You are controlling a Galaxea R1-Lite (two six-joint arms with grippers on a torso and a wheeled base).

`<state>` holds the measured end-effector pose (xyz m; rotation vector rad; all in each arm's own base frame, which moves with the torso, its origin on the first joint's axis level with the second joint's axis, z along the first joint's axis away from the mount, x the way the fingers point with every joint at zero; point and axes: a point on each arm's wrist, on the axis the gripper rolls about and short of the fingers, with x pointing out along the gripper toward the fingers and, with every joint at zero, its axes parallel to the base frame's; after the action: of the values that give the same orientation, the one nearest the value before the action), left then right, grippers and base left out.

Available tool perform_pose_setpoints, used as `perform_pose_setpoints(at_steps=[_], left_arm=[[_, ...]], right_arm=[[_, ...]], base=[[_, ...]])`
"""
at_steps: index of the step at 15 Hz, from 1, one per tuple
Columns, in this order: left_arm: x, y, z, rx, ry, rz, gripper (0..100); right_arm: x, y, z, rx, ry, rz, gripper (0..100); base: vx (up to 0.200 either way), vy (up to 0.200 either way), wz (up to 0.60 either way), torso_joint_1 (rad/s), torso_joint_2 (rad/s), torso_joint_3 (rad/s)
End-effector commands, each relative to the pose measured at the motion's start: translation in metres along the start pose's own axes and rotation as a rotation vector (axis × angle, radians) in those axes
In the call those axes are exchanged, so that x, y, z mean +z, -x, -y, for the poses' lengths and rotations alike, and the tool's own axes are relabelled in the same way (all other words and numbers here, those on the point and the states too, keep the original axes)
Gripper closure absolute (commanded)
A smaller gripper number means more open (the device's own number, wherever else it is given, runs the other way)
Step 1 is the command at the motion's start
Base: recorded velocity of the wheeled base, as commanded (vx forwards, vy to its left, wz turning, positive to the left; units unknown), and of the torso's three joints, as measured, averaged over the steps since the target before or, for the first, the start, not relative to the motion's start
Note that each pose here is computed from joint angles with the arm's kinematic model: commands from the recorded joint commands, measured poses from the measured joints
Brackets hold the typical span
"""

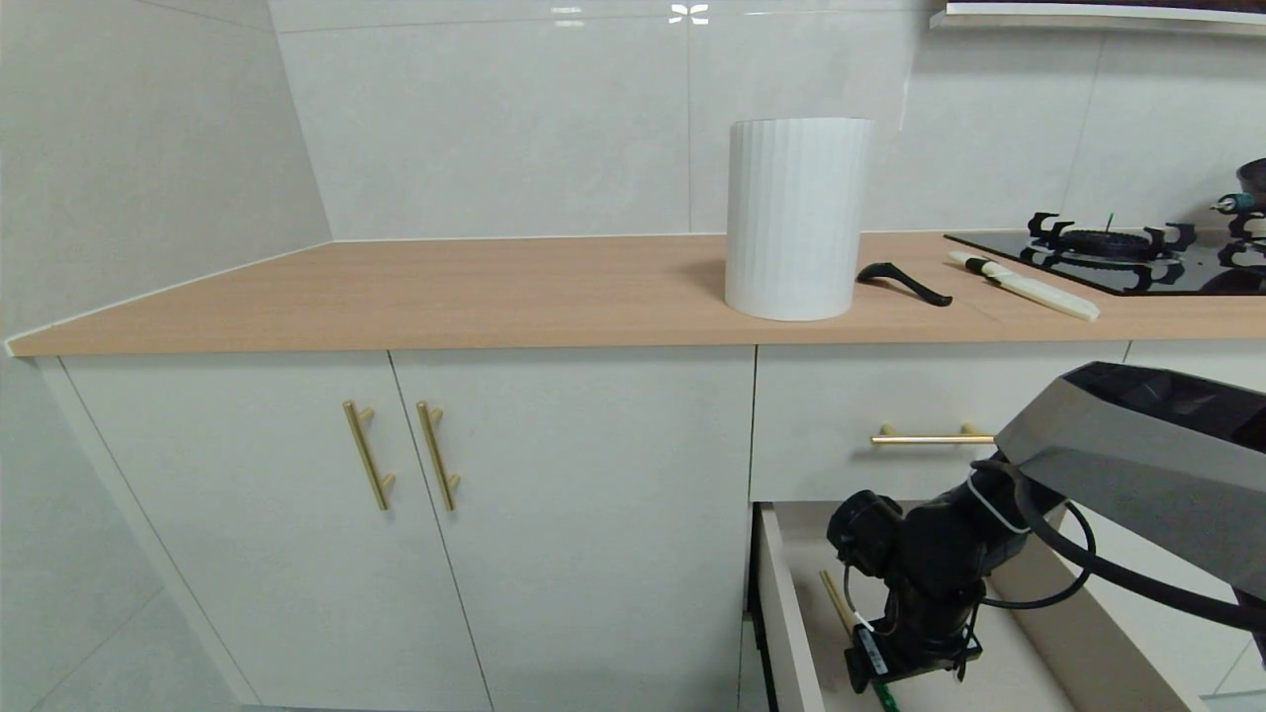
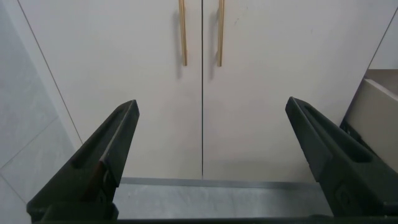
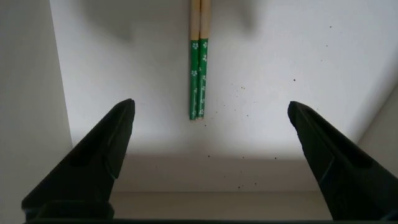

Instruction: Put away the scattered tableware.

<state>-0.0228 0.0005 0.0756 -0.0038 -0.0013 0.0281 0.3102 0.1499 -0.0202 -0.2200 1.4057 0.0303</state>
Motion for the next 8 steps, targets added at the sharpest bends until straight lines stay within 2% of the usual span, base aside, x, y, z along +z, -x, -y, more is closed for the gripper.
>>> perform_pose_setpoints(at_steps=[1,5,8], left_arm=[[0.0,0.0,0.0,0.001,0.001,-0.001,0],[0.0,0.0,0.0,0.001,0.001,0.0,0],[0.0,0.0,0.0,0.001,0.001,0.0,0]], right_arm=[[0.001,0.003,0.0,0.003,-0.005,0.01,0],[-0.002,0.067,0.015,0.054,-0.109,0.13,0],[-0.019,0.132,0.044,0.139,-0.145,0.286,0]], base=[[0.0,0.0,0.0,0.0,0.0,0.0],[0.0,0.0,0.0,0.0,0.0,0.0],[0.0,0.0,0.0,0.0,0.0,0.0]])
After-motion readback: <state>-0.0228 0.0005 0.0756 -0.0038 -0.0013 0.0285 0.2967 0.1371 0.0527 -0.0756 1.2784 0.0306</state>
